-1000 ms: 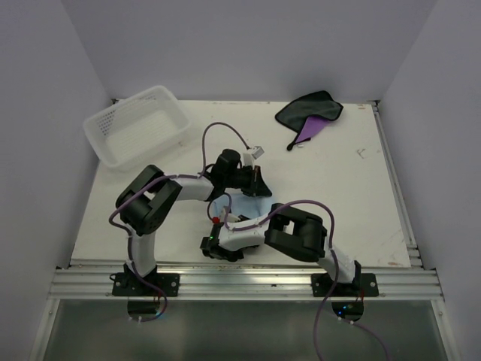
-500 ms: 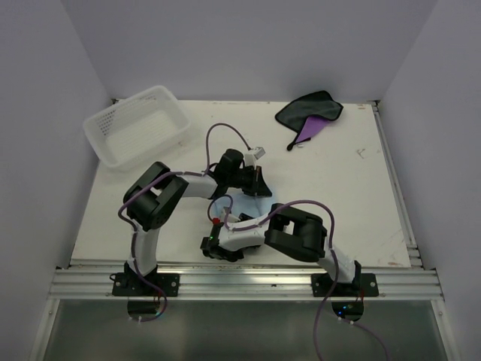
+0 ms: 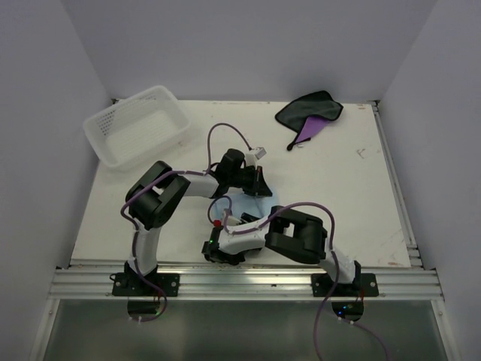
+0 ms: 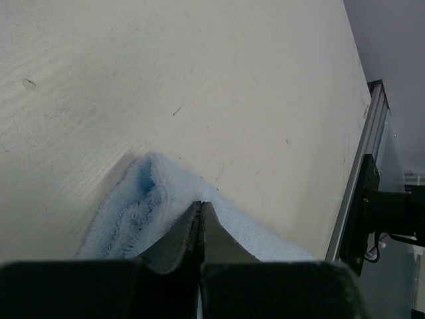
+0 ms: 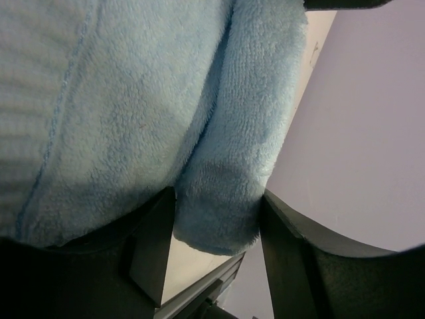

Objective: Roll the towels
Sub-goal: Roll the towel

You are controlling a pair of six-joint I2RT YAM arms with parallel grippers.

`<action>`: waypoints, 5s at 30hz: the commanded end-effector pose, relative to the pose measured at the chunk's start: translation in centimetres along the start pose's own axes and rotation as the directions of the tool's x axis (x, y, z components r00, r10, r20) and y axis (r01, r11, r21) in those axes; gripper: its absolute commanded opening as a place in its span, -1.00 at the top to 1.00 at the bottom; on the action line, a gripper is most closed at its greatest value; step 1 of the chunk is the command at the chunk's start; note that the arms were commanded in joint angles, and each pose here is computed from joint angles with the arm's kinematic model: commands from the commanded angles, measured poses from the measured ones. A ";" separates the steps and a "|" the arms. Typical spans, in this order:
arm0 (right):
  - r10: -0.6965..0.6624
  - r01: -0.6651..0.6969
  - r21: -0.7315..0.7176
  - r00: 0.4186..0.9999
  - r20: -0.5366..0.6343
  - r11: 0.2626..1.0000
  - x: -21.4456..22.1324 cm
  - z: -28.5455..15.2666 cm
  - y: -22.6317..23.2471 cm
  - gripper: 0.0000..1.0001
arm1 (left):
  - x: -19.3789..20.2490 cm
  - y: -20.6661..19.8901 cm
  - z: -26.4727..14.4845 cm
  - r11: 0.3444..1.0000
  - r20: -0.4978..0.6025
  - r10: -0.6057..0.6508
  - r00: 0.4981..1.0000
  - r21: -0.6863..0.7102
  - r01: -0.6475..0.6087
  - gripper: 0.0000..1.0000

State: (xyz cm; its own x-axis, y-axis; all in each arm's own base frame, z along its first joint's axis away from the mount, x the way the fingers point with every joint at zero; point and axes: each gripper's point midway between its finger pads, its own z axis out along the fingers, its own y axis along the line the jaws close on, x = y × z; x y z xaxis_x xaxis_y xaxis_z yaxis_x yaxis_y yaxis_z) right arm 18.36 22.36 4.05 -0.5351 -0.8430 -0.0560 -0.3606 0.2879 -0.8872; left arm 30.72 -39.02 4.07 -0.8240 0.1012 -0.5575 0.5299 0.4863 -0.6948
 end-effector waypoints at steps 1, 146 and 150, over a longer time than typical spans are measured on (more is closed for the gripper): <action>0.101 -0.101 -0.005 0.994 0.041 0.995 -0.1 -1.4 -1.5 -0.13 | -0.4 1.4 0.2 0.998 0.008 0.027 1.000 -0.054 -0.026 1.00; 0.804 -0.742 -0.585 0.107 -0.584 -0.326 0.6 0.8 -5.4 0.00 | -1.3 2.3 -0.4 0.989 0.005 0.076 0.997 -0.128 -0.075 1.00; 0.786 -0.729 -0.575 0.082 -0.613 -0.373 0.1 1.5 -4.9 -0.10 | -1.3 2.2 -0.5 0.988 0.005 0.082 0.997 -0.130 -0.080 1.00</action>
State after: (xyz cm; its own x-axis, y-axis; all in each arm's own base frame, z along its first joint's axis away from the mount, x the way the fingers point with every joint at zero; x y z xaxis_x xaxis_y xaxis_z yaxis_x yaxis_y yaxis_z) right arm 20.40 17.73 5.95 -0.7935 0.3990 -0.4595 0.1331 0.8506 0.5088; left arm 31.76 -38.63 3.62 -0.7993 0.1318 -0.5863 0.5546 0.5376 -0.6351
